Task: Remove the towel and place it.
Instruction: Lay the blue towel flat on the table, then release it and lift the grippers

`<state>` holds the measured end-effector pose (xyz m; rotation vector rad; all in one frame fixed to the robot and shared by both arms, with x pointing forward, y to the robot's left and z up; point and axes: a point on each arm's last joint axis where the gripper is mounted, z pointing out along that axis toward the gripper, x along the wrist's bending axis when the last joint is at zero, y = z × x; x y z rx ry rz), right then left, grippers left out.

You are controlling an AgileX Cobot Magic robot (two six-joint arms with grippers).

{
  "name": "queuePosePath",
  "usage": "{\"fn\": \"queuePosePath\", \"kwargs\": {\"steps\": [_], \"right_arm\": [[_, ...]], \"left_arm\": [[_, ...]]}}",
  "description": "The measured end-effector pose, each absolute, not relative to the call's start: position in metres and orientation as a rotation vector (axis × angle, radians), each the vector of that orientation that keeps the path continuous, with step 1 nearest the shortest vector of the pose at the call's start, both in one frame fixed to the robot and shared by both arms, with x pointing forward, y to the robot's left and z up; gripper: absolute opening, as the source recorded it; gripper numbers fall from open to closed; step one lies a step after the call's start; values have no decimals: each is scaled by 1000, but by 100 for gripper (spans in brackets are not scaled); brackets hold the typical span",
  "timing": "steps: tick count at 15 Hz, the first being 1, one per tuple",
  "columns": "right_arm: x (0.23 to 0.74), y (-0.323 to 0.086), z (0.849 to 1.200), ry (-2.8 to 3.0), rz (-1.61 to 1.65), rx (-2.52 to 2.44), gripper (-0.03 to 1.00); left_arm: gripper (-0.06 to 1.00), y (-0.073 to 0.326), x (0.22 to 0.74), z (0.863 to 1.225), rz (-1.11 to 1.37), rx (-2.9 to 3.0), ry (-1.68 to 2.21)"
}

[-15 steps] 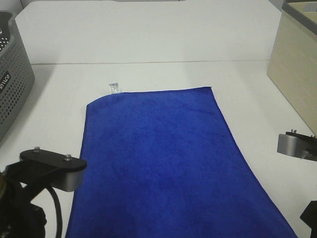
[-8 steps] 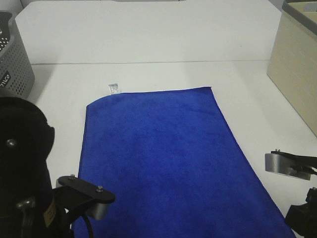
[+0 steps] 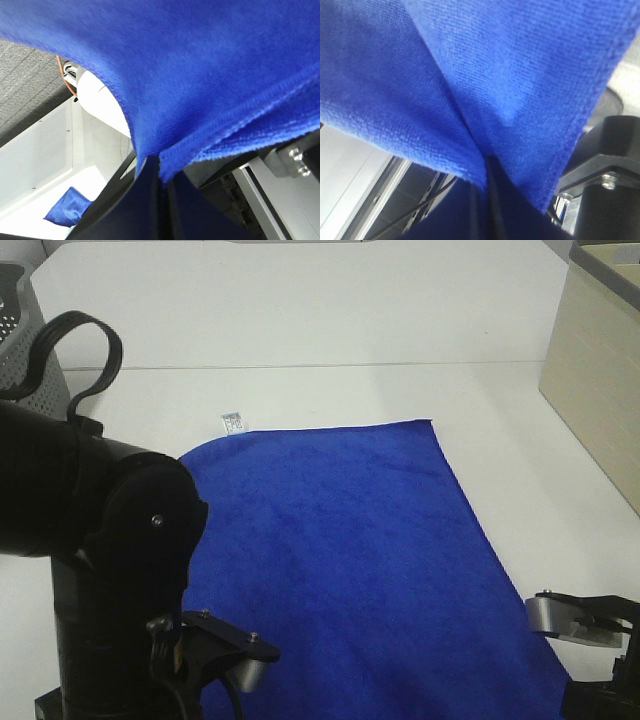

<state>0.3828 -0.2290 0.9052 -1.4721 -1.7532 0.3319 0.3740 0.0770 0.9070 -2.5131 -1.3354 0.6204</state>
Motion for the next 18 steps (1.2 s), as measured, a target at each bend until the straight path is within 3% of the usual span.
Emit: {"fn": "queuePosePath", "kwargs": {"steps": [9,12,15,18], "right_arm": [[393,-227,885,-1709,369,-1495,3],[395,-228,880,-1729,367,-1513,14],[396,-228,879,-1742,357,-1526,33],[397,-227,879,-1733,353,-1532,47]], "left_arm": [[0,75,392,892,699,-2473,-1278],[0,64,402,888,701,-2482,-1260],[0,57,409,878,710,-2452,-1240],[12,52,413,883,717,-2465,-1232]]}}
